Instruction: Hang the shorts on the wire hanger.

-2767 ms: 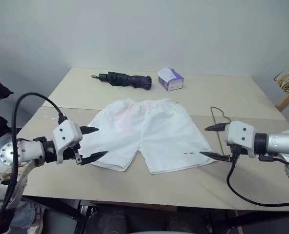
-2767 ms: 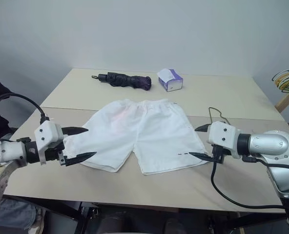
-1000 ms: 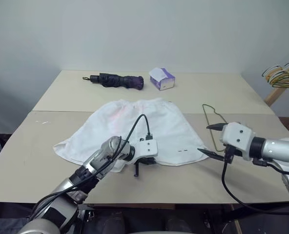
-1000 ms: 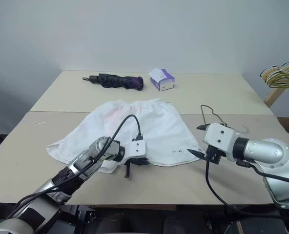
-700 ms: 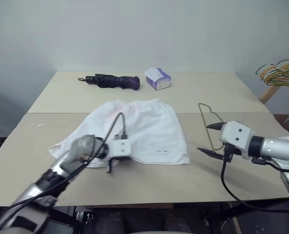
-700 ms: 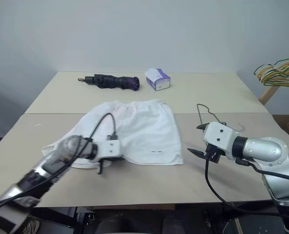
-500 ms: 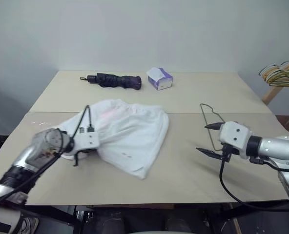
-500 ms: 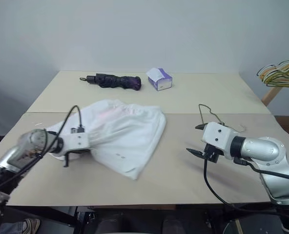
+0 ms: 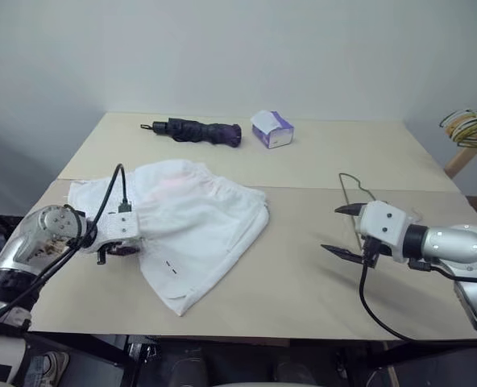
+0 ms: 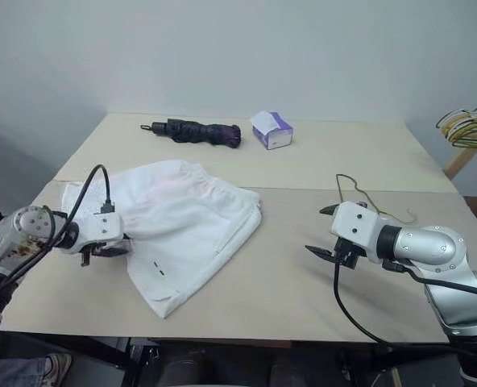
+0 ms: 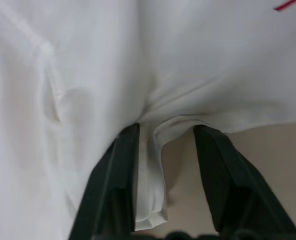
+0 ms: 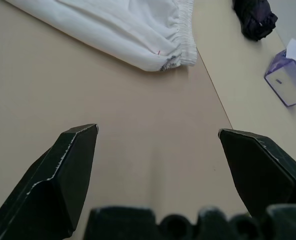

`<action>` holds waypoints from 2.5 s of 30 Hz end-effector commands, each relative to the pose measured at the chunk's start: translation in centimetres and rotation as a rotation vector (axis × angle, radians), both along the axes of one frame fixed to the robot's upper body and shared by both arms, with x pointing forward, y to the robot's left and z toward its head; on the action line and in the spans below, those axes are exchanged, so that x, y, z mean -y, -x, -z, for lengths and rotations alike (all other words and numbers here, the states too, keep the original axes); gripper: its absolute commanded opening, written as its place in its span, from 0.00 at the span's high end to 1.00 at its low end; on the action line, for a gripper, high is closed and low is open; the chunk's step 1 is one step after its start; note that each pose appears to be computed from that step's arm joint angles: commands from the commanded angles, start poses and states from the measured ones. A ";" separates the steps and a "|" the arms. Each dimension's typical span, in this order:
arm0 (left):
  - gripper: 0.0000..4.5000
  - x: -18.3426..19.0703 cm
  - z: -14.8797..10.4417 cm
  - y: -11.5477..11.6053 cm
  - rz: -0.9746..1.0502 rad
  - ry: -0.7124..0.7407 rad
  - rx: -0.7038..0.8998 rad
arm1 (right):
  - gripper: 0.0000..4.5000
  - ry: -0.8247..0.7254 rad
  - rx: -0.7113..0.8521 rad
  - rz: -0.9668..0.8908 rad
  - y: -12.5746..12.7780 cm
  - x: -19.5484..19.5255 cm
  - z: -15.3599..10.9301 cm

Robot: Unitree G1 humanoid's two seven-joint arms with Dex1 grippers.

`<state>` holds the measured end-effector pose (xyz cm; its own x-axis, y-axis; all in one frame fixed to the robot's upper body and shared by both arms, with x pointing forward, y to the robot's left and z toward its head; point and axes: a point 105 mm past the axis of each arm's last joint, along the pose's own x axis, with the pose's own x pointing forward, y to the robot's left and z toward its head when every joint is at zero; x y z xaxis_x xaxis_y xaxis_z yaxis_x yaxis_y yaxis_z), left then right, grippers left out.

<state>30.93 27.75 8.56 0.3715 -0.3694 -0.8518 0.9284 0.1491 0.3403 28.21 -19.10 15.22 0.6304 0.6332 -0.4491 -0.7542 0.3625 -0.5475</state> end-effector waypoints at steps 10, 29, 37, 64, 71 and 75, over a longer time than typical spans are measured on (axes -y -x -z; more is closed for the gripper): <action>0.01 5.3 -4.9 7.1 0.210 0.474 -0.187 | 0.00 -0.012 0.064 -0.010 0.0 -0.4 -1.2; 0.01 11.8 3.2 8.2 0.074 0.385 -0.215 | 0.00 -0.040 0.080 0.002 0.0 -1.0 -0.6; 0.49 11.5 3.8 8.1 0.016 0.368 -0.253 | 0.00 -0.037 0.082 -0.020 -0.5 -2.0 -0.4; 0.99 6.1 -6.4 8.6 -0.038 0.457 0.003 | 0.00 0.280 0.474 -0.300 -11.1 -12.4 4.9; 0.99 5.5 -7.3 9.3 -0.045 0.449 0.028 | 0.00 0.297 0.507 -0.395 -11.3 -15.1 6.1; 1.00 5.4 -7.4 9.8 -0.043 0.446 0.017 | 0.13 0.340 0.523 -0.382 -12.2 -15.5 6.2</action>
